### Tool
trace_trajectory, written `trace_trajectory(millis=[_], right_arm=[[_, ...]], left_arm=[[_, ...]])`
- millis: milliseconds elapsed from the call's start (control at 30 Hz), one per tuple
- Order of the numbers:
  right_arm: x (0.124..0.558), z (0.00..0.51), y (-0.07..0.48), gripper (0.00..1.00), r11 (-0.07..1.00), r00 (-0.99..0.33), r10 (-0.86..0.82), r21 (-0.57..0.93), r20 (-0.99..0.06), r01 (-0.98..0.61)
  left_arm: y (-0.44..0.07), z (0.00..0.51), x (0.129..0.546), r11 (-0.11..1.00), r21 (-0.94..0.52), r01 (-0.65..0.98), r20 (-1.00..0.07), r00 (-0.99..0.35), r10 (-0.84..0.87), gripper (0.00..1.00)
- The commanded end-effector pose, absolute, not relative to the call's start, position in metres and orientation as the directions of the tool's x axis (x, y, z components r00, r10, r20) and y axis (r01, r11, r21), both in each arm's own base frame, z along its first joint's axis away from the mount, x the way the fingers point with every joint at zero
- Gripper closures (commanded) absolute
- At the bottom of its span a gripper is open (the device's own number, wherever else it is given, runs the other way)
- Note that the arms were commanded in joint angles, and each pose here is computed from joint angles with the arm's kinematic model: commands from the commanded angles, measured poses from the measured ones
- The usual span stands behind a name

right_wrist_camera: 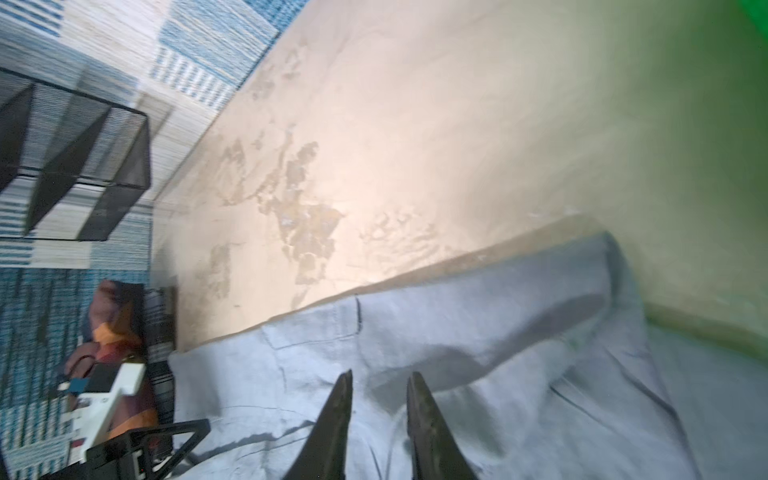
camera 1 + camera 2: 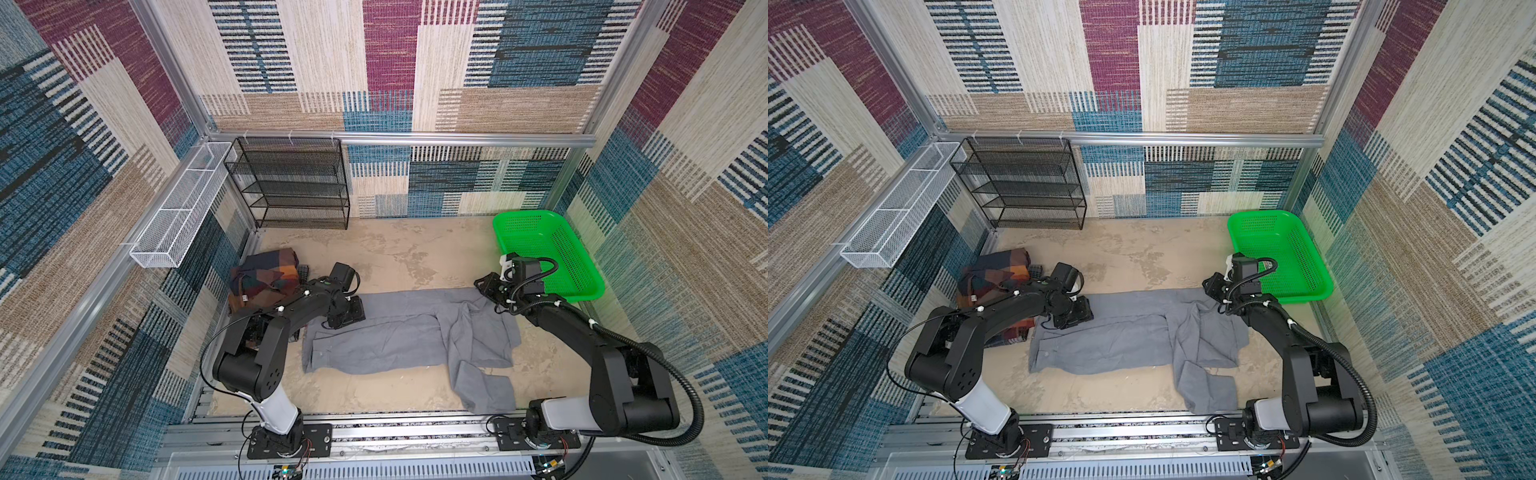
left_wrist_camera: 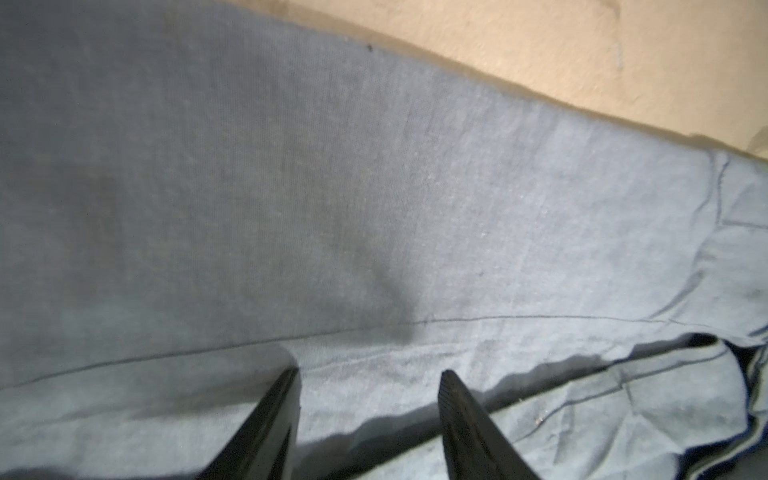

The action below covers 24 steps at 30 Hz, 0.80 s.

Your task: Fold and stack the long sleeve shirts

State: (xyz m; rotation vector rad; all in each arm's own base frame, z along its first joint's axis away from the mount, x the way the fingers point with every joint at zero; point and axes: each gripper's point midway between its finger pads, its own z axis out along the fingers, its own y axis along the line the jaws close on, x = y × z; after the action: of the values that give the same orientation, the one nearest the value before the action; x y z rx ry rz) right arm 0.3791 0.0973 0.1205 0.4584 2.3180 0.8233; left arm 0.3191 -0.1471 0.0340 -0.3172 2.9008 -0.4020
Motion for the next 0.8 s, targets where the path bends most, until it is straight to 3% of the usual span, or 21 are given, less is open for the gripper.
trace_trajectory(millis=[0,133,200,367,433,500,567,600,633,767], right_arm=[[0.385,0.123,0.134,0.75,0.66,-0.807,0.44,0.751,-0.393,-0.006],[0.373,0.082,0.147,0.82,0.668,-0.861,0.408,0.742,-0.302,0.056],[0.364,0.069,0.137,0.84,0.711,-0.851,0.422,0.696,-0.312,0.098],[0.342,0.055,0.112,0.82,0.797,-0.835,0.425,0.582,-0.35,0.162],[0.333,0.055,0.106,0.72,0.818,-0.833,0.414,0.552,-0.367,0.163],[0.324,0.062,0.102,0.7,0.828,-0.83,0.407,0.538,-0.382,0.158],[0.319,0.081,0.1,0.55,0.829,-0.812,0.404,0.545,-0.421,0.13],[0.316,0.093,0.099,0.36,0.83,-0.8,0.404,0.546,-0.443,0.117],[0.314,0.105,0.098,0.01,0.83,-0.79,0.402,0.548,-0.463,0.102],[0.297,0.134,0.101,0.0,0.84,-0.811,0.351,0.54,-0.468,0.052]], left_arm=[[-0.147,0.036,0.324,0.945,-0.287,-0.158,-0.183,-0.959,-0.216,0.43],[-0.144,0.04,0.323,0.946,-0.278,-0.165,-0.19,-0.956,-0.222,0.42],[-0.142,0.043,0.322,0.947,-0.275,-0.166,-0.196,-0.955,-0.225,0.4],[-0.14,0.049,0.322,0.943,-0.278,-0.183,-0.185,-0.953,-0.24,0.3],[-0.141,0.052,0.323,0.931,-0.307,-0.197,-0.171,-0.951,-0.257,0.27],[-0.139,0.057,0.325,0.919,-0.328,-0.22,-0.162,-0.945,-0.284,0.23],[-0.141,0.066,0.327,0.908,-0.357,-0.22,-0.165,-0.942,-0.293,0.22],[-0.142,0.073,0.328,0.906,-0.362,-0.22,-0.169,-0.94,-0.296,0.21],[-0.143,0.078,0.33,0.904,-0.368,-0.217,-0.175,-0.939,-0.297,0.21],[-0.146,0.096,0.329,0.898,-0.393,-0.199,-0.185,-0.939,-0.29,0.21]])
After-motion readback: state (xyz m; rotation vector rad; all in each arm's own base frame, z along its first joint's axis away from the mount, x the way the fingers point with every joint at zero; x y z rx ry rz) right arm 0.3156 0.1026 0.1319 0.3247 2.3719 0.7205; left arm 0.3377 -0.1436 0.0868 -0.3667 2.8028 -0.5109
